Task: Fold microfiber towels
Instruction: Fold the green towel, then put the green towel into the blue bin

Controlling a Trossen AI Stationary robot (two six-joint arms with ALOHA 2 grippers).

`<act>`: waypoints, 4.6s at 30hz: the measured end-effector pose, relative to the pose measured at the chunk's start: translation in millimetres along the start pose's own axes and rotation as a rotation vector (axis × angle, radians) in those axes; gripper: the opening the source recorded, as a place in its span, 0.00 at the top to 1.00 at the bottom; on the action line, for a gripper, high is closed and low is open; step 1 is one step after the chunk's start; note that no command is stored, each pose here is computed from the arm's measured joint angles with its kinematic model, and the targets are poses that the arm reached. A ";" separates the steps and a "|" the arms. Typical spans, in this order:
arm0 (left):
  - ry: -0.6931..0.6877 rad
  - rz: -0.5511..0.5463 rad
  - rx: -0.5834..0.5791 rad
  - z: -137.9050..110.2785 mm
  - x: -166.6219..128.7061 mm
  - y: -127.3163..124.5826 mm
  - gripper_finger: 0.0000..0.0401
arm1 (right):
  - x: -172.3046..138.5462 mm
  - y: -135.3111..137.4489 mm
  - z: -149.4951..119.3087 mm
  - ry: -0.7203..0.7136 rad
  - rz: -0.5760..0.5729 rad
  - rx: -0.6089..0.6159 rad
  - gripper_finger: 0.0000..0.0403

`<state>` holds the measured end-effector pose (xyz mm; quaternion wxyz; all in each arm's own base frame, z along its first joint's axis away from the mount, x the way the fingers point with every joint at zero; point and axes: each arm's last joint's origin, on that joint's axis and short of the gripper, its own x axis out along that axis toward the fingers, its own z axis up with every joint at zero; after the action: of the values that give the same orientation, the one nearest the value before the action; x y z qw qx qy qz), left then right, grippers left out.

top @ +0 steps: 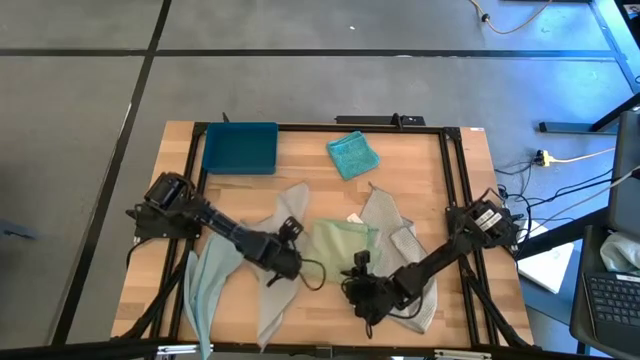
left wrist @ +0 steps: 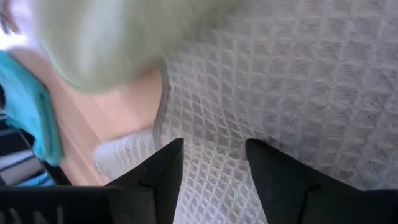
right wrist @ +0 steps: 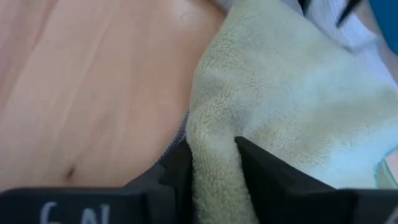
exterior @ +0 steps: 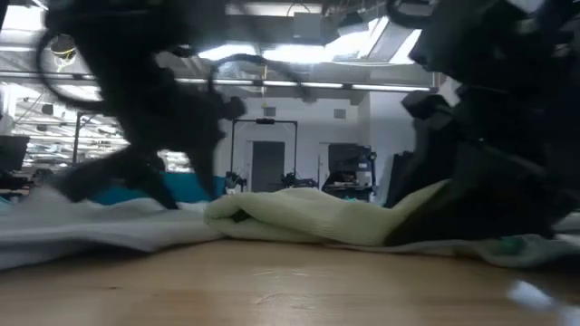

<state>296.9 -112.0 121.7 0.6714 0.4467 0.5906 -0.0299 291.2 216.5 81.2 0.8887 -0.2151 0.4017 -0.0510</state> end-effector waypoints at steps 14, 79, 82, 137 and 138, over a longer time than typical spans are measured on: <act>-0.124 0.232 0.050 8.6 -65.3 -16.9 0.59 | -32.9 13.3 -2.5 -0.061 -0.091 0.006 0.71; -0.502 -0.896 -1.797 37.4 47.7 54.3 0.50 | -121.9 12.1 -14.1 -0.367 -0.254 0.193 0.71; -0.519 -0.870 -1.767 37.7 47.8 55.1 0.58 | -121.9 12.1 -13.9 -0.367 -0.254 0.195 0.71; -0.473 -0.111 -1.545 -280.6 -45.7 210.1 1.00 | -114.0 5.6 -10.1 -0.341 -0.256 0.227 0.71; -0.416 -0.118 -1.554 -285.6 -42.2 206.8 1.00 | -113.7 5.3 -10.0 -0.340 -0.257 0.227 0.71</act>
<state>182.7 172.7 300.7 0.8836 -0.1947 0.3281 0.2715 207.0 247.8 151.8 0.9482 -0.1686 0.2075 -0.1715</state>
